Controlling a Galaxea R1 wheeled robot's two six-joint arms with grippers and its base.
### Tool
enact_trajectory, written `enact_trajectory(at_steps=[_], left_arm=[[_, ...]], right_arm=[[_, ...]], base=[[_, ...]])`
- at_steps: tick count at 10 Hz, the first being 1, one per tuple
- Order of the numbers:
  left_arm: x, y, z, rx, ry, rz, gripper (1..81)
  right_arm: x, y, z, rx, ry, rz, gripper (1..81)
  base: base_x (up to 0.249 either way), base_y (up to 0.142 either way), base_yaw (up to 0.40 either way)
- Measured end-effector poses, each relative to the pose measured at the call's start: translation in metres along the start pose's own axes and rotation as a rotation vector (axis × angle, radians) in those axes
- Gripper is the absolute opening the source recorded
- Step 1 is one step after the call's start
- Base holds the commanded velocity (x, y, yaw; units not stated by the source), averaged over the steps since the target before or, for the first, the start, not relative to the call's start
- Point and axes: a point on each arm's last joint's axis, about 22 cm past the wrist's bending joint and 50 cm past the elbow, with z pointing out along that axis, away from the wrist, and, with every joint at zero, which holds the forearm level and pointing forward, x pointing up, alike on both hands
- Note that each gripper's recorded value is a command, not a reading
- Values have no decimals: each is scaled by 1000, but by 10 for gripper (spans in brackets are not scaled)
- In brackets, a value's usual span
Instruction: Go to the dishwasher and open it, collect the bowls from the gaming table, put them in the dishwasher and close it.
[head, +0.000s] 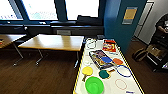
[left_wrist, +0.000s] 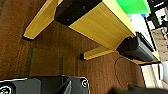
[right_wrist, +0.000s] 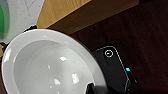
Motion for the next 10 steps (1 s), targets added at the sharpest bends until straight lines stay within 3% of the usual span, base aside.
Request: enact_trajectory(at_steps=[2, 5, 8, 10], left_arm=[[27, 15, -2, -26, -9, 11, 811], [64, 43, 3, -72, -26, 51, 811], [100, 59, 5, -85, -50, 66, 811], [118, 75, 4, -106, -66, 82, 811]], right_arm=[[-21, -3, 34, 11, -27, -11, 10], [-32, 3, 54, 0, -31, -26, 10], [-50, -3, 95, 9, -53, -25, 10], [-58, 4, 100, -2, -61, -19, 10]], base=[[0, 0, 0], [0, 0, 0], [0, 0, 0], [0, 0, 0]])
